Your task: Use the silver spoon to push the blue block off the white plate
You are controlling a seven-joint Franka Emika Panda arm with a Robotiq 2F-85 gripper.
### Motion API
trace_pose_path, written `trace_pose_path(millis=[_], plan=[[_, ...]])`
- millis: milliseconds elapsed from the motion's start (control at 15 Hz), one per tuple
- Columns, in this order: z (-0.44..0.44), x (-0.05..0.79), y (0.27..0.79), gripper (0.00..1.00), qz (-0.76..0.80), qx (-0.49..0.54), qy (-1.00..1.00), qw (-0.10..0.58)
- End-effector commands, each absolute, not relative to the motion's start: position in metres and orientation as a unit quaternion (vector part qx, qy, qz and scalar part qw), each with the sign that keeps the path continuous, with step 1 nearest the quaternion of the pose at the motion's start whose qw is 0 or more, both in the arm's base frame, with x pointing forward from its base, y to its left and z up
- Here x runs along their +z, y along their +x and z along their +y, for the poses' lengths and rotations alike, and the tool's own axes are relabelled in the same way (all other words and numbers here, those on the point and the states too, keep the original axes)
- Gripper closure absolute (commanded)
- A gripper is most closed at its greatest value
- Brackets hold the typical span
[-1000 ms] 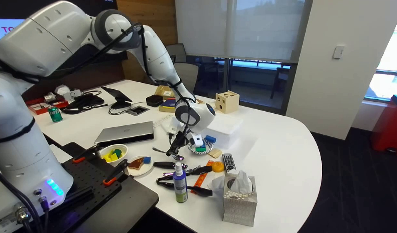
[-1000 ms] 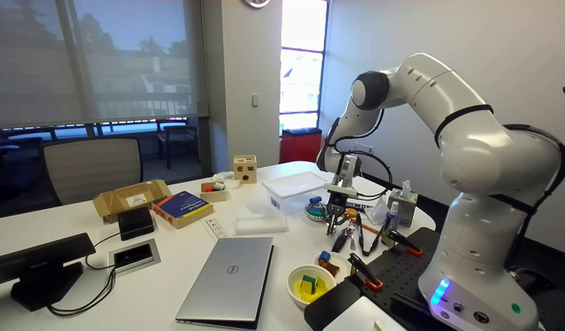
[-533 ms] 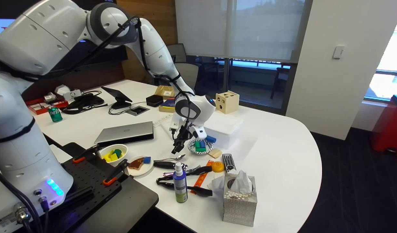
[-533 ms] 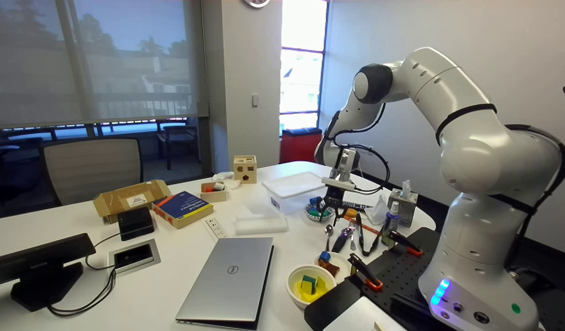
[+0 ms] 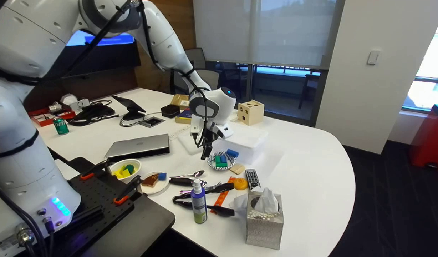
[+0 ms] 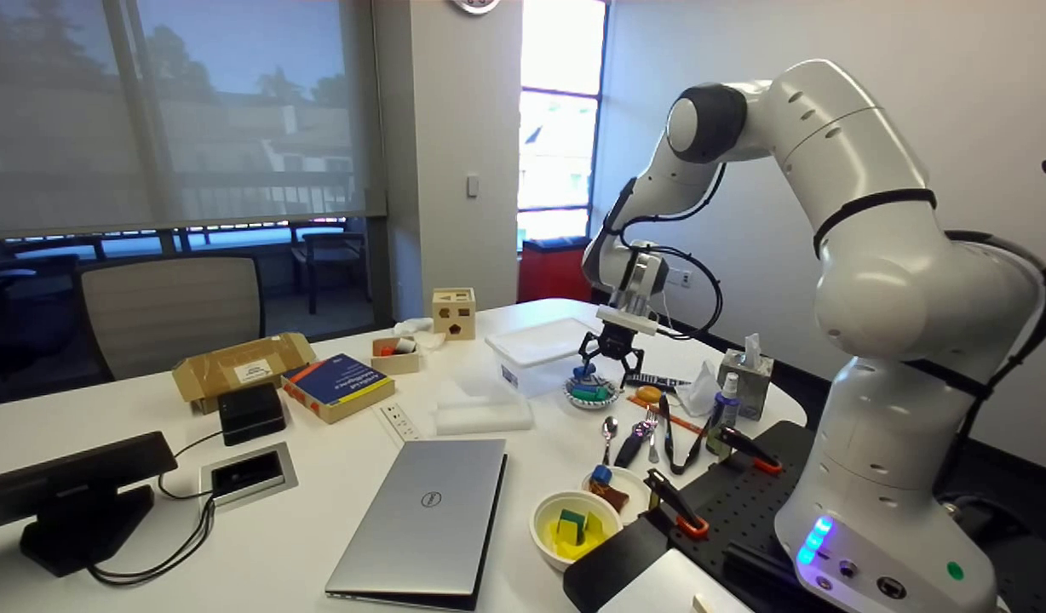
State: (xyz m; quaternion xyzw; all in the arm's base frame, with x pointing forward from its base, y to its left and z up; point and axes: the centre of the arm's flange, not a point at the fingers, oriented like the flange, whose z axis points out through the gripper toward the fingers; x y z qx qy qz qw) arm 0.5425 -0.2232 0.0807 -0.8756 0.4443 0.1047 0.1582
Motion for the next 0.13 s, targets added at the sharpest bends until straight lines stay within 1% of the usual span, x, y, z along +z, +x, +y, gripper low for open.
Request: trace_pose_path(millis=[0, 67], plan=[[-0.2065, 0.1229, 0.5259, 0.00, 0.422, 0.071, -0.890, 0.154], [-0.2030, 0.1287, 0.5266, 0.00, 0.415, 0.064, -0.895, 0.153]])
